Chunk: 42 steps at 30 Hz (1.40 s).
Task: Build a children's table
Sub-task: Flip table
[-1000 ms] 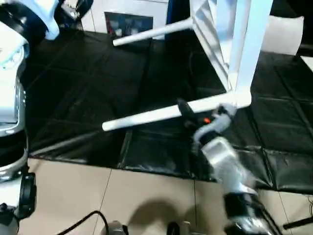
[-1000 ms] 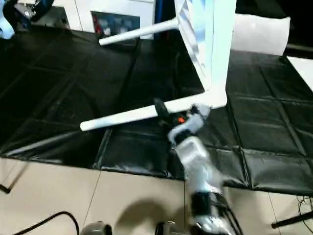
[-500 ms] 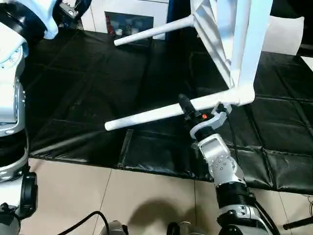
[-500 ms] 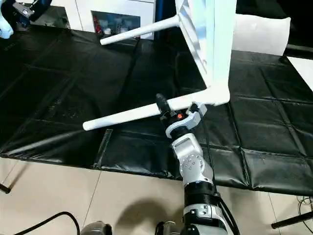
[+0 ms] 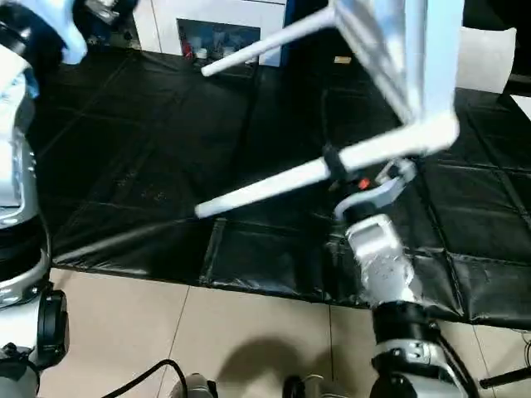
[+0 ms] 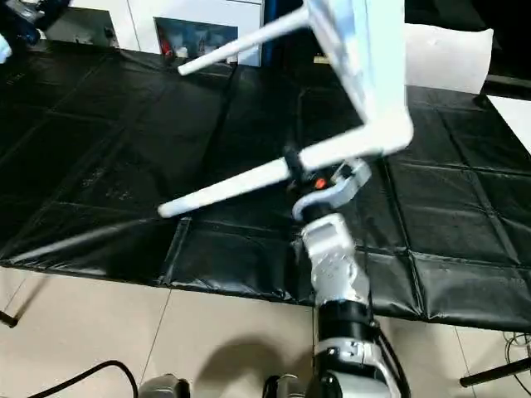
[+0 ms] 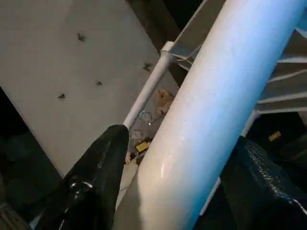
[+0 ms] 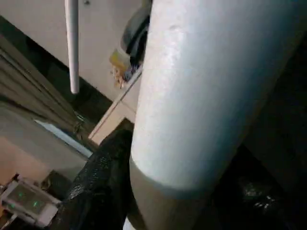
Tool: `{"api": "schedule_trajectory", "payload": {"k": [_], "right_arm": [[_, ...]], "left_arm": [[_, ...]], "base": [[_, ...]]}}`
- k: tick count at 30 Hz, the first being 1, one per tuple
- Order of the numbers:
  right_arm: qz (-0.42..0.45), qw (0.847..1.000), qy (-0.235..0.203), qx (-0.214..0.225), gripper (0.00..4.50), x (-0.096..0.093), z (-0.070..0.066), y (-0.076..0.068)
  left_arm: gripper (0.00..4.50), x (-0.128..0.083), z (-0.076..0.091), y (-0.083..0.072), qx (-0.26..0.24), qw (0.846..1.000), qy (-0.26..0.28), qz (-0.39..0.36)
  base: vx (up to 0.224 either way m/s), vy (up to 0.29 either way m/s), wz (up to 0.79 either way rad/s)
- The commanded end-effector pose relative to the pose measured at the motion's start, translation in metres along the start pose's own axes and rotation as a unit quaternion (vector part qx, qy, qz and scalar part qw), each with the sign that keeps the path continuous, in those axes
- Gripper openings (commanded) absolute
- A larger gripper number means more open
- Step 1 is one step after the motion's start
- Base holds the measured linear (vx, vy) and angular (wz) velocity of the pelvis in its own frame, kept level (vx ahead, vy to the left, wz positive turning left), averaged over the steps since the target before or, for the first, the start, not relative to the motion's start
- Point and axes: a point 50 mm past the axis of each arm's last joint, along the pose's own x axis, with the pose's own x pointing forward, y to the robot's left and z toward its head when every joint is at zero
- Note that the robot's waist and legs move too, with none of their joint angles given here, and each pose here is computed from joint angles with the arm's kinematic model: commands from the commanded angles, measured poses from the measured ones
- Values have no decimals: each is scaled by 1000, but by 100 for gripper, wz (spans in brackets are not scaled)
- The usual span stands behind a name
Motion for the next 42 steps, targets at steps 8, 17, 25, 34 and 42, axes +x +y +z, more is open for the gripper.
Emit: {"api": "schedule_trajectory", "payload": {"k": [8,17,25,34,42], "right_arm": [[54,979,-100,-167,193,10,69,37],[84,933,-141,-322,188,-4,128,73],[122,908,-95,-390,175,-22,117,99],[136,929,-65,-339,175,-33,98,94],[89,930,4,-356,175,-42,86,56]], "left_arm": [[286,-7,-22,-4,-73,997,11,-13],[286,-25,-55,-16,-113,993,36,-26],[286,-41,-95,-69,-213,974,67,-44],[286,-51,-107,-86,-227,969,97,-28],[286,-61,-115,-94,-229,967,111,-29]], "base": [[0,0,0],[0,0,0],[0,0,0],[0,0,0],[0,0,0]]}}
